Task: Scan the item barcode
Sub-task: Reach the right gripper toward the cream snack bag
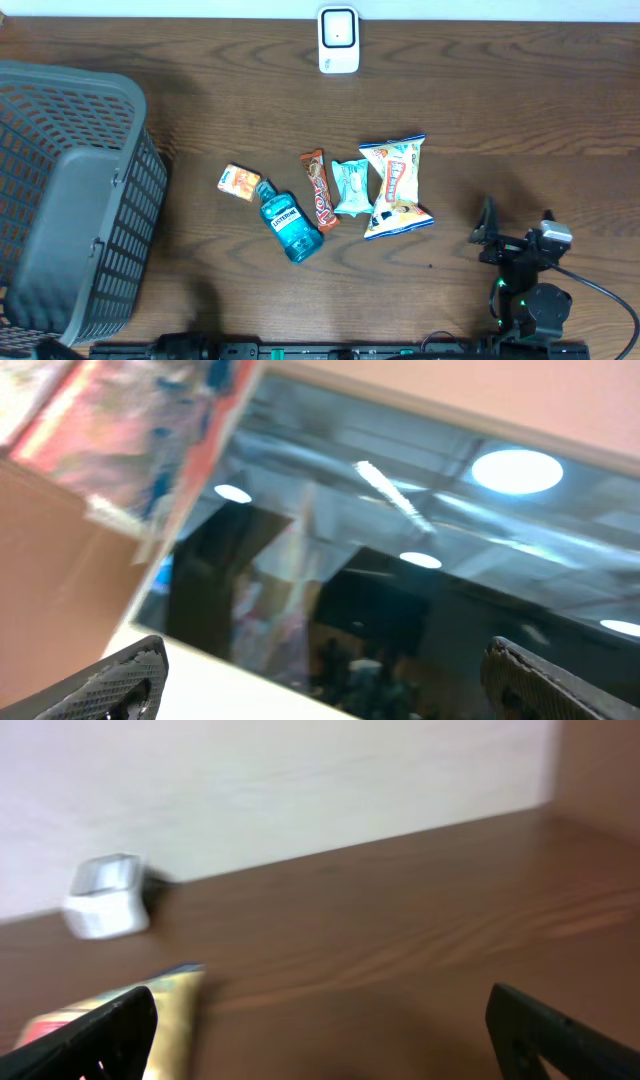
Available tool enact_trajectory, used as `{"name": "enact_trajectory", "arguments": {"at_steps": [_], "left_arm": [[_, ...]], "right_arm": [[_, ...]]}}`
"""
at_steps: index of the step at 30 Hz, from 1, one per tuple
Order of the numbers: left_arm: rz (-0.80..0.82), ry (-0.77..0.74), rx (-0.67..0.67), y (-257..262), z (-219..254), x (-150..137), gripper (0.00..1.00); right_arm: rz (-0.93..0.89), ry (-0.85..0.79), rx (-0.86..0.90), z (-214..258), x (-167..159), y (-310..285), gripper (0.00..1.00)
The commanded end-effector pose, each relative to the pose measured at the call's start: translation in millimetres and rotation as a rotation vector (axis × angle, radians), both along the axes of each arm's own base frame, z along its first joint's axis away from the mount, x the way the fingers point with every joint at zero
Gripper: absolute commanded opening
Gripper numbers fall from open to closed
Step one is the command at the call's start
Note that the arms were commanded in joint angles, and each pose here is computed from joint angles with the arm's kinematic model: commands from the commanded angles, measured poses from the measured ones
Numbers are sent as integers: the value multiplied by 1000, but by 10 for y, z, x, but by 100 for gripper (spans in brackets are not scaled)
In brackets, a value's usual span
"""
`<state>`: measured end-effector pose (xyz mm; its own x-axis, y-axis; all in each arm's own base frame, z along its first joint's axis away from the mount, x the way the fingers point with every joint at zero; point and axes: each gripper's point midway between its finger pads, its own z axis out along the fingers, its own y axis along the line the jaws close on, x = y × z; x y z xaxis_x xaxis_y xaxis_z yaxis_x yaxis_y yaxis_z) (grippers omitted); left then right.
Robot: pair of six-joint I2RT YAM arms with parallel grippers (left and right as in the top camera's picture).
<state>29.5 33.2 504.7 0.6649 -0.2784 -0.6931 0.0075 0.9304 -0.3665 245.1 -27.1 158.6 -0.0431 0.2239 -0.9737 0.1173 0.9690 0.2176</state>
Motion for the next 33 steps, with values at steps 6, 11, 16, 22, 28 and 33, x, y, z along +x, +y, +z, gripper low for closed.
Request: {"name": "enact_trajectory", "arguments": {"at_steps": [6, 11, 16, 22, 28, 33], "left_arm": [[84, 85, -108, 235, -337, 327, 99], [-140, 145, 48, -208, -465, 641, 99], [-326, 199, 362, -755, -693, 837, 99], [-356, 365, 320, -728, -1153, 1118, 99], [-430, 529, 239, -754, -1593, 1259, 99], [-496, 655, 210, -819, -1994, 1361, 99]], "right_arm": [[414, 24, 451, 65, -87, 747, 99], [446, 47, 540, 63, -112, 814, 99], [473, 53, 527, 59, -130, 856, 99], [616, 48, 355, 59, -230, 1052, 99], [618, 21, 319, 164, -237, 1048, 99], [573, 48, 277, 295, -234, 995, 99]]}}
